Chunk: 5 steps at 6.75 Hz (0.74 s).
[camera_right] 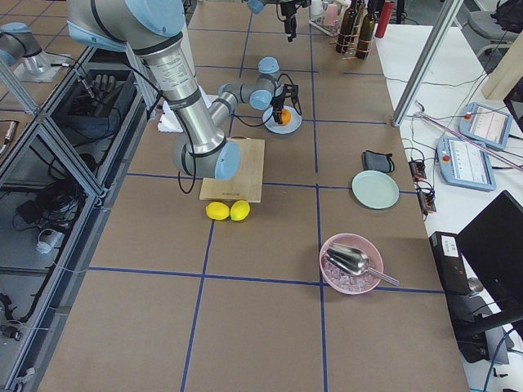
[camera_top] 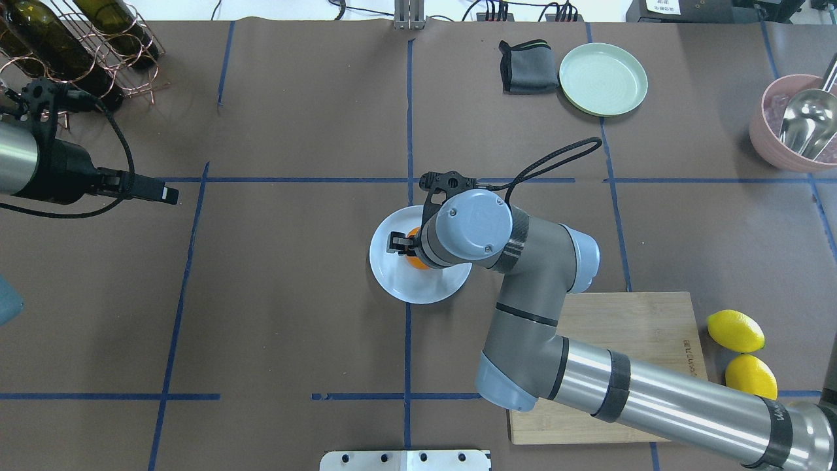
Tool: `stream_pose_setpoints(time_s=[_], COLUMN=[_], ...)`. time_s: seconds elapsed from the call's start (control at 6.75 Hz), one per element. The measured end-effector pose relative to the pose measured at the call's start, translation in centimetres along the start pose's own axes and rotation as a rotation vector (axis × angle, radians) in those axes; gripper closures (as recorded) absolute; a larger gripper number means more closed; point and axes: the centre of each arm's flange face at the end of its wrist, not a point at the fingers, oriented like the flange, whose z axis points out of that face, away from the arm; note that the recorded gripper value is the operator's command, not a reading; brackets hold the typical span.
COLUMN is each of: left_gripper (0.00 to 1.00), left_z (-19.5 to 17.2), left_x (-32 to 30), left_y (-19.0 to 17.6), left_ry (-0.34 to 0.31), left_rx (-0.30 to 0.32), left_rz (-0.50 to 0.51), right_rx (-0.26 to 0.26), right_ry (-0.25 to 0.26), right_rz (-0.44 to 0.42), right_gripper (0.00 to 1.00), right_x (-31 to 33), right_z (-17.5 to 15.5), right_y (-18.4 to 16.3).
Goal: Pick orange to plate
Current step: 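Lower the orange onto the plate and open the right gripper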
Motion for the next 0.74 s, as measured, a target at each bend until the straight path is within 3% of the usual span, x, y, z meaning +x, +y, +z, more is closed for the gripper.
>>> stream_pose_setpoints(time_s=[0.3, 0.44, 0.74], left_gripper=[0.00, 0.00, 0.00], left_z=[0.0, -0.3, -1.8], left_x=[-0.1, -0.3, -2.4], left_y=[0.0, 0.1, 0.5], left_ry=[-0.001, -0.004, -0.034], left_rx=[0.000, 0.003, 0.014], left_rz=[0.000, 0.005, 0.038], right_rx=[-0.006, -0.012, -0.046], right_ry=[-0.009, -0.028, -0.060], right_rz=[-0.002, 0.001, 0.024], right_gripper=[0.00, 0.00, 0.00], right_x=[-0.1, 0.1, 3.2], right_z=[-0.5, -2.4, -10.7], right_y=[0.2, -0.2, -2.7])
